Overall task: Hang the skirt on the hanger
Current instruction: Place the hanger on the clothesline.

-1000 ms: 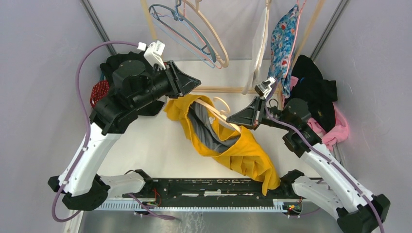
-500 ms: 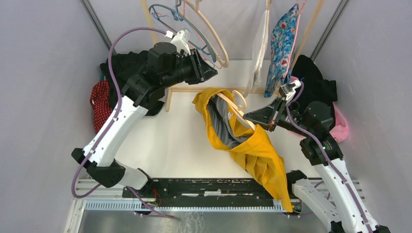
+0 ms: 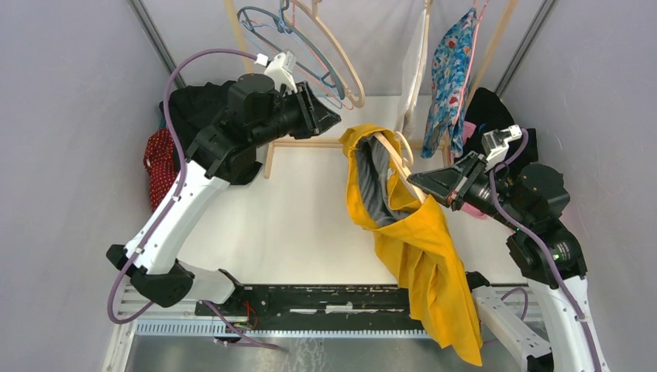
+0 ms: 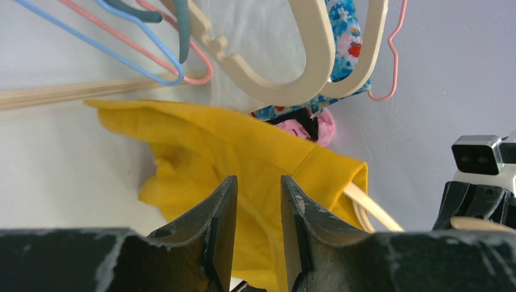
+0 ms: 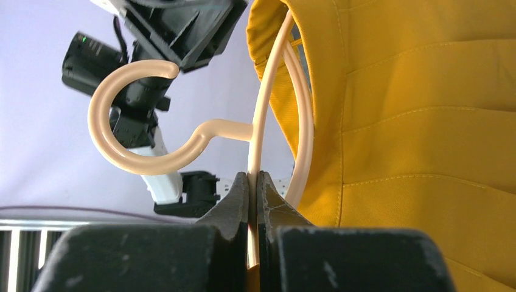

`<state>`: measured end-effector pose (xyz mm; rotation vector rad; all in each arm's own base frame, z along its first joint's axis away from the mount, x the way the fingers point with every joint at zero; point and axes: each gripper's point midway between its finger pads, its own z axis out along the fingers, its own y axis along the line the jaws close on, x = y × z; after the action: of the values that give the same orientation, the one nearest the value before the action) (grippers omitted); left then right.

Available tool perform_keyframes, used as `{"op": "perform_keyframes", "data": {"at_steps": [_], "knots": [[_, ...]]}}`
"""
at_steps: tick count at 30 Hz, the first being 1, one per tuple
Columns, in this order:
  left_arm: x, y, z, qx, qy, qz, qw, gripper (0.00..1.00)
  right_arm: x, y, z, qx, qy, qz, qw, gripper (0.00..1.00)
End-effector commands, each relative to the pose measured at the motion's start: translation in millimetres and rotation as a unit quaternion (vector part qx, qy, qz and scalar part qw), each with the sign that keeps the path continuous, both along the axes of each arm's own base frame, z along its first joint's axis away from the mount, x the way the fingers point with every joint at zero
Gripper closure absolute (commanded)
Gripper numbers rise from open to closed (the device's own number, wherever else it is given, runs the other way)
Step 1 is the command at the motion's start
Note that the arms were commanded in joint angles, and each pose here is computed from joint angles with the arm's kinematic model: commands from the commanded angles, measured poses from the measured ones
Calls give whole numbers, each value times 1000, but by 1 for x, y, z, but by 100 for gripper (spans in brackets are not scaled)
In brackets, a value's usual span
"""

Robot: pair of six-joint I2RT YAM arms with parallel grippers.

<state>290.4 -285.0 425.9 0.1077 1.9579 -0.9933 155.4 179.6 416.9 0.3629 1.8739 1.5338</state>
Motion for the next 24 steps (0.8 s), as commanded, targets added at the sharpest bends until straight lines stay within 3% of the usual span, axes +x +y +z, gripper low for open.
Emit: {"op": "perform_keyframes", "data": {"at_steps": [1,24], "knots": [[-13,19,19,-13,-37,13,999,61,3,-17,34,9,-58,-60,997,99],[-57,60,-33,-12,8,39,999,61,91,-9,137,96,-120,-122,981,99]]}}
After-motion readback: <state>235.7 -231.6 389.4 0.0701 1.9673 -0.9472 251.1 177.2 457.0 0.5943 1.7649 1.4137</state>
